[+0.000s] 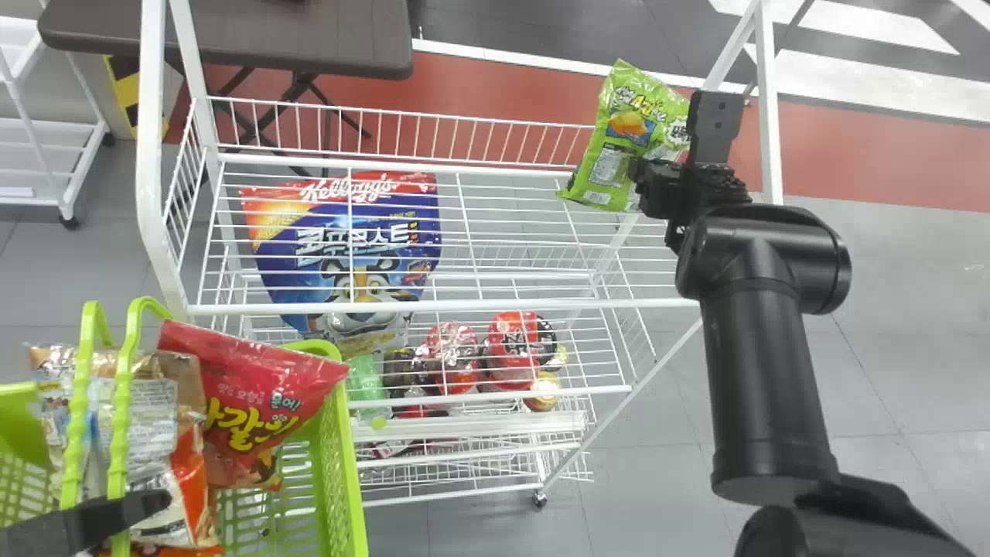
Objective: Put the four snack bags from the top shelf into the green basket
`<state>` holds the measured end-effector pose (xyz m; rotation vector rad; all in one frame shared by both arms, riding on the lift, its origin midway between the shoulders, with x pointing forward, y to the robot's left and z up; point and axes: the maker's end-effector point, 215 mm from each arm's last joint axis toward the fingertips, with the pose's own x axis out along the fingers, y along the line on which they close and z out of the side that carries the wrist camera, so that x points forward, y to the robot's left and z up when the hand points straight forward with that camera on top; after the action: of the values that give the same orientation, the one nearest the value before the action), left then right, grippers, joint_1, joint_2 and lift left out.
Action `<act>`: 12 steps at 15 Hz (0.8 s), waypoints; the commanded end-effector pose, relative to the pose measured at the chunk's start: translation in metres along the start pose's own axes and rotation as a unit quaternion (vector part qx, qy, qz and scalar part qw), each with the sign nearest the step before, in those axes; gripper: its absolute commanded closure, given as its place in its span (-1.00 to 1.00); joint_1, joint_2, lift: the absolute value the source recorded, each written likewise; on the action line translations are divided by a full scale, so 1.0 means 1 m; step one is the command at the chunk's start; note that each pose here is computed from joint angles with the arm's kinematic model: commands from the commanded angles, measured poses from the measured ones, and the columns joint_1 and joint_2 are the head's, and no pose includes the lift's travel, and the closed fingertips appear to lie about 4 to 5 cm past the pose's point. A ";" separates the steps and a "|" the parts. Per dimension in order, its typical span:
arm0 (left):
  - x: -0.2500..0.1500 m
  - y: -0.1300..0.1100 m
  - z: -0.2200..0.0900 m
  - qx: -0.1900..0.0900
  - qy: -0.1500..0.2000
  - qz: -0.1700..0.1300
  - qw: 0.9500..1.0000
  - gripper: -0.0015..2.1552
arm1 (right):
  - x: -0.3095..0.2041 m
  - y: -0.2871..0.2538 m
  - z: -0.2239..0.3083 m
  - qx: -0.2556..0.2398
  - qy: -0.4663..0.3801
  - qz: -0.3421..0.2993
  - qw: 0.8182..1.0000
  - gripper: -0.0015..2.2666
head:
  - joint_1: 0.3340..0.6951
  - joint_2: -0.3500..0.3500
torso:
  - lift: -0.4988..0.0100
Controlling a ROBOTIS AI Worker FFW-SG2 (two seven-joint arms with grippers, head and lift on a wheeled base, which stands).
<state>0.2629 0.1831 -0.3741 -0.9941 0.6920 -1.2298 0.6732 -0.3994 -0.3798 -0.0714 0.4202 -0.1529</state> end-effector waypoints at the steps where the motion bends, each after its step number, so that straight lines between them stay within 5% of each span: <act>1: -0.001 -0.002 0.000 0.000 -0.001 -0.004 1.000 0.99 | -0.026 0.003 0.008 0.026 -0.015 0.014 0.999 0.99 | 1.00 -0.72 | 0.96; 8: 0.001 -0.002 0.003 0.002 -0.003 -0.005 1.000 0.99 | -0.142 0.073 0.030 0.072 -0.032 0.126 0.989 0.99 | 1.00 -0.61 | 0.96; 12: 0.000 -0.002 0.004 0.003 -0.004 -0.005 1.000 0.99 | -0.209 0.162 -0.004 0.095 0.032 0.251 0.963 0.99 | 1.00 -0.38 | 0.96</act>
<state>0.2665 0.1831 -0.3729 -0.9935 0.6822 -1.2281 0.5290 -0.2404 -0.3076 0.1970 0.4219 0.2238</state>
